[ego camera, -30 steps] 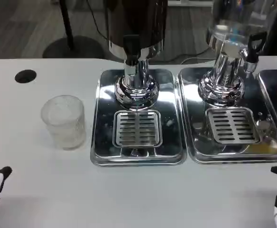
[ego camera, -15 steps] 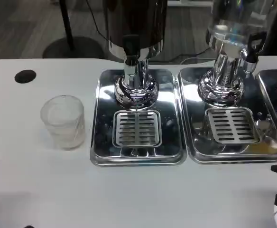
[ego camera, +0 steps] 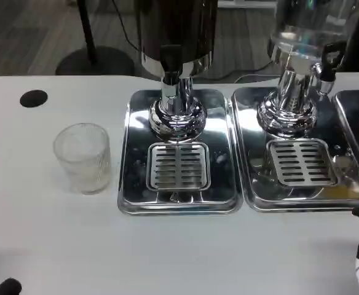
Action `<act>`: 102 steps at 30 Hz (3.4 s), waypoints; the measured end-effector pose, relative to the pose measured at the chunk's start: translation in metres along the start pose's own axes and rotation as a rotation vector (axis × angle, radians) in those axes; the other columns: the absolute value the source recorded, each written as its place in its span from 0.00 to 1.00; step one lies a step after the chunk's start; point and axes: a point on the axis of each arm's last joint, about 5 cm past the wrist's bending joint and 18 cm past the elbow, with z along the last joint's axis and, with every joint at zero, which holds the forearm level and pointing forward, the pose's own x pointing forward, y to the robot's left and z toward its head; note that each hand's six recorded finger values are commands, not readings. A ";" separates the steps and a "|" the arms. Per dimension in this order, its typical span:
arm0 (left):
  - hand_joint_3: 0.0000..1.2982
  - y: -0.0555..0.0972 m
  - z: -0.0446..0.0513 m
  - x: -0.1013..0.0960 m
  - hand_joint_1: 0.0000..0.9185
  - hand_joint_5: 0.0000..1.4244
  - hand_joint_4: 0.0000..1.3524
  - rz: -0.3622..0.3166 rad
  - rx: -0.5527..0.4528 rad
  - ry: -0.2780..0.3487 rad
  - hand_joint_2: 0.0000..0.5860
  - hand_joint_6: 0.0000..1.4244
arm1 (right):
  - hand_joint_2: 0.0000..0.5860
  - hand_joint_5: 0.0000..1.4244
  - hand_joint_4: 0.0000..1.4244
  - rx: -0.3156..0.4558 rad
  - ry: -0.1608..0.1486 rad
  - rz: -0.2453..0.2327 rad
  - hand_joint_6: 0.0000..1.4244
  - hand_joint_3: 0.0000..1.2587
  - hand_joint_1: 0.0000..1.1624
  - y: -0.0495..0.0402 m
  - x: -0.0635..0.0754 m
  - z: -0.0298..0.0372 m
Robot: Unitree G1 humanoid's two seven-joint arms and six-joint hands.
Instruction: Grasp the cup under the faucet to collect the drink, then remove the cup.
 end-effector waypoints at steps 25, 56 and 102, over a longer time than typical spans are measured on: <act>0.00 -0.003 -0.0072 0.008 0.15 0.00 0.00 0.027 -0.244 0.040 0.09 0.00 | 0.89 0.09 0.17 0.000 -0.014 -0.020 0.03 0.25 0.62 -0.0070 0.014 -0.0004; 0.00 -0.011 -0.0107 0.067 0.24 0.02 0.00 0.115 -0.397 0.136 0.11 0.00 | 0.88 0.10 0.17 0.014 -0.006 -0.025 0.03 0.25 0.60 -0.0076 0.014 -0.0010; 0.00 -0.036 0.0288 0.167 0.28 0.07 0.00 0.029 -0.205 0.115 0.13 0.08 | 0.88 0.10 0.17 0.064 -0.025 -0.062 0.03 0.25 0.60 -0.0079 0.021 0.0020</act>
